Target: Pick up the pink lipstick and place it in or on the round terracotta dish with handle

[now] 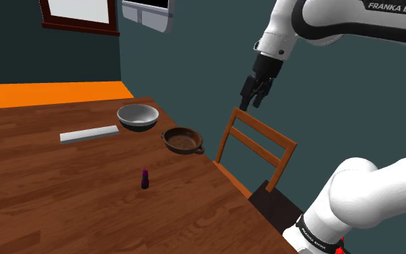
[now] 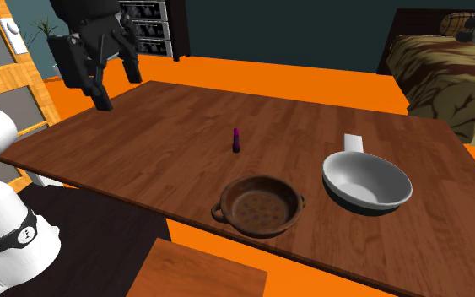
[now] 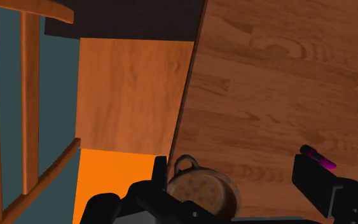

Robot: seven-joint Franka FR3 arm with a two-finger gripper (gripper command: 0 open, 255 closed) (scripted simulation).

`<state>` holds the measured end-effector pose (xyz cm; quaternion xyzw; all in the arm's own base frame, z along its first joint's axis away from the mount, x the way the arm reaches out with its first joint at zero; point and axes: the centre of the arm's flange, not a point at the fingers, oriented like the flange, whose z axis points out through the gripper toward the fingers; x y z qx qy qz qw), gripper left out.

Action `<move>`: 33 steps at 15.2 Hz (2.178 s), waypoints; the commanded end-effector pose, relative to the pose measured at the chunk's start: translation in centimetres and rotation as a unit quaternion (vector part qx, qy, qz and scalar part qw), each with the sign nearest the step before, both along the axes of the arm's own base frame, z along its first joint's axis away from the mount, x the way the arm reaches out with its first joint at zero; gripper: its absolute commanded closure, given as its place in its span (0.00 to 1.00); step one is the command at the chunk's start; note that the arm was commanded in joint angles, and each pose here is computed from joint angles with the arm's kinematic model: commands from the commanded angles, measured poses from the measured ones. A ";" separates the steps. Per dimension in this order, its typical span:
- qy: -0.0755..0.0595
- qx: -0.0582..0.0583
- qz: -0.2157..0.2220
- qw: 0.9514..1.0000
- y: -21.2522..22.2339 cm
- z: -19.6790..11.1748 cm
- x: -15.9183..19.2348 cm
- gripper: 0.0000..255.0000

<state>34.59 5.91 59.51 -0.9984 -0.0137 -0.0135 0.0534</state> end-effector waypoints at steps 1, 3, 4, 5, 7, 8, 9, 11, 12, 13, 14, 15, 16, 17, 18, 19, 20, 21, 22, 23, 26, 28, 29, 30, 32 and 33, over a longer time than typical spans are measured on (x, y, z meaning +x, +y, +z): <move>0.009 -0.004 -0.002 1.000 2.2 -1.2 1.3 0.00; 0.018 -0.007 -0.003 1.000 4.4 -2.4 2.6 0.00; 0.022 -0.009 -0.003 1.000 5.5 -3.0 3.3 0.00; 0.026 -0.011 -0.004 1.000 6.6 -3.6 3.9 0.00; 0.035 -0.015 -0.005 0.999 8.8 -4.9 5.2 0.00; 0.040 -0.017 -0.006 0.999 9.8 -5.6 5.9 0.00; 0.044 -0.019 -0.006 0.999 10.9 -6.3 6.5 0.00; 0.053 -0.022 -0.008 0.998 13.1 -7.7 7.8 0.00; 0.057 -0.024 -0.008 0.998 14.1 -8.4 8.4 0.00; 0.062 -0.026 -0.009 0.998 15.2 -9.1 9.0 0.00; 0.066 -0.028 -0.010 0.997 16.3 -9.8 9.6 0.00; 0.071 -0.030 -0.010 0.997 17.3 -10.5 10.2 0.00; 0.075 -0.032 -0.011 0.997 18.4 -11.3 10.8 0.00; 0.080 -0.033 -0.011 0.996 19.4 -12.0 11.4 0.00; 0.084 -0.035 -0.012 0.996 20.5 -12.8 12.0 0.00; 0.088 -0.037 -0.013 0.995 21.5 -13.6 12.6 0.00; 0.093 -0.039 -0.013 0.995 22.5 -14.3 13.2 0.00; 0.097 -0.041 -0.014 0.994 23.6 -15.1 13.8 0.00; 0.102 -0.043 -0.014 0.994 24.6 -15.9 14.3 0.00; 0.106 -0.045 -0.015 0.993 25.6 -16.7 14.9 0.00; 0.119 -0.050 -0.017 0.991 28.7 -19.2 16.5 0.00; 0.128 -0.054 -0.018 0.990 30.7 -20.9 17.6 0.00; 0.129 -0.054 -0.018 0.990 30.9 -21.0 17.7 0.00; 0.129 -0.054 -0.018 0.990 30.9 -21.5 17.6 0.00; 0.129 -0.054 -0.018 0.990 30.9 -22.6 17.3 0.00; 0.129 -0.054 -0.018 0.990 30.9 -23.1 17.2 0.00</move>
